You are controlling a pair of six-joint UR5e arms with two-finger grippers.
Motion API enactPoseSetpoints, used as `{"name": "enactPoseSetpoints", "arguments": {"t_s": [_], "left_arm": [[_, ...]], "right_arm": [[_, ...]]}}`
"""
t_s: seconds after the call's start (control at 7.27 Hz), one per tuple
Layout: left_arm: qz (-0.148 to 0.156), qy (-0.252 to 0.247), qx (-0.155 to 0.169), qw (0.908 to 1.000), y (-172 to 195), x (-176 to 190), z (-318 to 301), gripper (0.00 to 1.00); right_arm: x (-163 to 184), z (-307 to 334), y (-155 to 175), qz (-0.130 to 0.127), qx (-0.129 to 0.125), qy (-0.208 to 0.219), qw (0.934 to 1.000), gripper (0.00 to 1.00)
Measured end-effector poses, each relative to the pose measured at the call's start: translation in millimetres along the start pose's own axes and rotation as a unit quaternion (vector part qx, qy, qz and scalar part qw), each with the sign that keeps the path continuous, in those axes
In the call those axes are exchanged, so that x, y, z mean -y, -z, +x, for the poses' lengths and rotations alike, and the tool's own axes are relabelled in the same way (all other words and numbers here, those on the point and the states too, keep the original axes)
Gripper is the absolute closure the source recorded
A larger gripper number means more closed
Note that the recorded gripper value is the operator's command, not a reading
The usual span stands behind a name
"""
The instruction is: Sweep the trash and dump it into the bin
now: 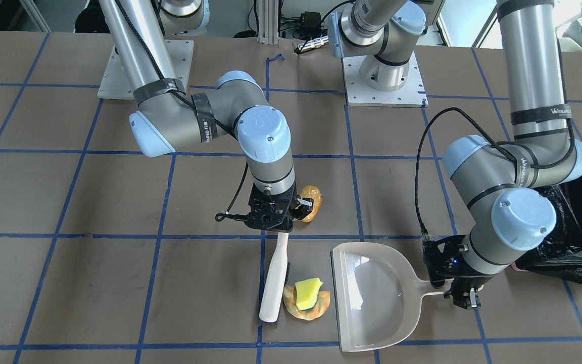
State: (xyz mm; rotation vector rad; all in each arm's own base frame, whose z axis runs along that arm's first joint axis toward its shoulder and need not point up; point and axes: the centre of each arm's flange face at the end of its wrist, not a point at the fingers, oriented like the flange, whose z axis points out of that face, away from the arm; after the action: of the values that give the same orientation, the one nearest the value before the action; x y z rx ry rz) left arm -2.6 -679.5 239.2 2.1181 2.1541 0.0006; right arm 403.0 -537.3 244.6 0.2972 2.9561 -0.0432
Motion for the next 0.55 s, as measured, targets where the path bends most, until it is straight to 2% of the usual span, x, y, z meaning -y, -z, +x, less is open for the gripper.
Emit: {"name": "enactPoseSetpoints", "arguments": {"t_s": [0.55], "left_arm": [[0.000, 0.000, 0.001, 1.0000, 0, 0, 0, 1.00]], "right_arm": [[-17, -54, -3, -0.007, 0.045, -0.017, 0.9988, 1.00]]}}
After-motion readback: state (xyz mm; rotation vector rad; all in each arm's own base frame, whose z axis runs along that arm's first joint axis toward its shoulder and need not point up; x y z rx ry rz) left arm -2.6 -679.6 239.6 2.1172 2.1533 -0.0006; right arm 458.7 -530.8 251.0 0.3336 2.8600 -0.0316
